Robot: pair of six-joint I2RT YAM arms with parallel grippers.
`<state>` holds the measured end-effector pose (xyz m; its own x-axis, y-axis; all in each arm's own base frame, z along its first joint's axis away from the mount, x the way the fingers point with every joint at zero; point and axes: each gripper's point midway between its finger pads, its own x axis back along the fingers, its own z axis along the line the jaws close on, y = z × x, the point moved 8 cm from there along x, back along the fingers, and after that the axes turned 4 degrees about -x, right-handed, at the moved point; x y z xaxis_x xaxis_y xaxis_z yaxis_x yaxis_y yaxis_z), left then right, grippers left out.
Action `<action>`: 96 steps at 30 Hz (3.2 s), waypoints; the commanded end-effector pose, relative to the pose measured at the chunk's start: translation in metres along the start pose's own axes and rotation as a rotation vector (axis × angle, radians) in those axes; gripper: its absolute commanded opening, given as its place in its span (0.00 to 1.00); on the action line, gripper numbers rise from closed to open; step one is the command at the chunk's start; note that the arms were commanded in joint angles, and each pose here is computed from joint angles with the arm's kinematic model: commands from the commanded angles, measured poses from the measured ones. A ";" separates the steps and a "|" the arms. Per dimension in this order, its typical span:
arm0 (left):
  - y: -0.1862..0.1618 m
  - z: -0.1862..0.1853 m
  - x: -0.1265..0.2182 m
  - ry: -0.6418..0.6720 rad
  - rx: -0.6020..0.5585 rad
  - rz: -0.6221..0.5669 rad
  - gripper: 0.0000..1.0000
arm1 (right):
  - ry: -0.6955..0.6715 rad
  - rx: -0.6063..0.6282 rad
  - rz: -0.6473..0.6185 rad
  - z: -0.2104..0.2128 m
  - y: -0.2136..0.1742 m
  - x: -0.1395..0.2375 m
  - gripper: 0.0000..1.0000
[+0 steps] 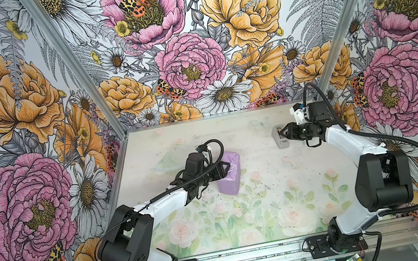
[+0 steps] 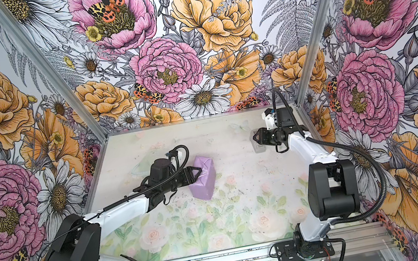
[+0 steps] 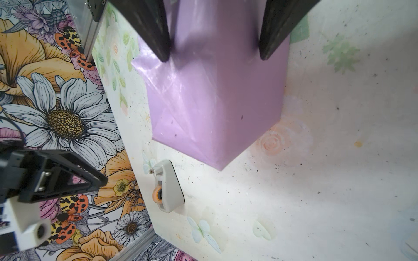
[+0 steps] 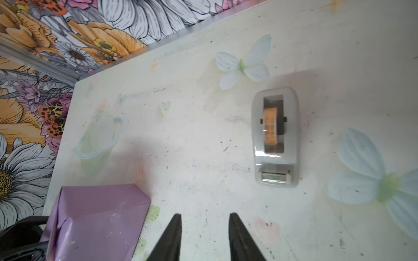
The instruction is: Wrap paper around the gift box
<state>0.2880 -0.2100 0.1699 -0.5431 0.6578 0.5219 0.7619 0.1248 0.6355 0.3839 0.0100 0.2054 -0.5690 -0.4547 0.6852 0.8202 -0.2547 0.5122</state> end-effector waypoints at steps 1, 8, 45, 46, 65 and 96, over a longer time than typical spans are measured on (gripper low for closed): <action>-0.025 0.014 0.000 0.082 -0.011 0.100 0.64 | 0.038 0.073 0.021 -0.014 0.011 -0.002 0.35; -0.027 0.015 -0.003 0.082 -0.030 0.116 0.64 | 0.146 0.042 0.059 -0.054 0.028 -0.024 0.28; -0.022 0.012 -0.005 0.093 -0.039 0.121 0.64 | 0.321 0.005 0.321 -0.086 0.010 -0.090 0.26; -0.022 0.013 -0.005 0.095 -0.038 0.122 0.64 | 0.322 0.006 0.327 -0.086 0.010 -0.091 0.26; -0.024 0.014 -0.004 0.101 -0.043 0.124 0.64 | 0.398 -0.012 0.368 -0.082 0.012 -0.098 0.18; -0.023 0.014 -0.002 0.106 -0.046 0.118 0.64 | 0.356 -0.005 0.298 -0.071 0.040 -0.072 0.00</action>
<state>0.2883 -0.2108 0.1712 -0.5429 0.6473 0.5351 0.7501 0.0871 0.6556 0.4598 -0.0284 0.1113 -0.2193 -0.7798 0.5864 0.9602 -0.0661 0.2712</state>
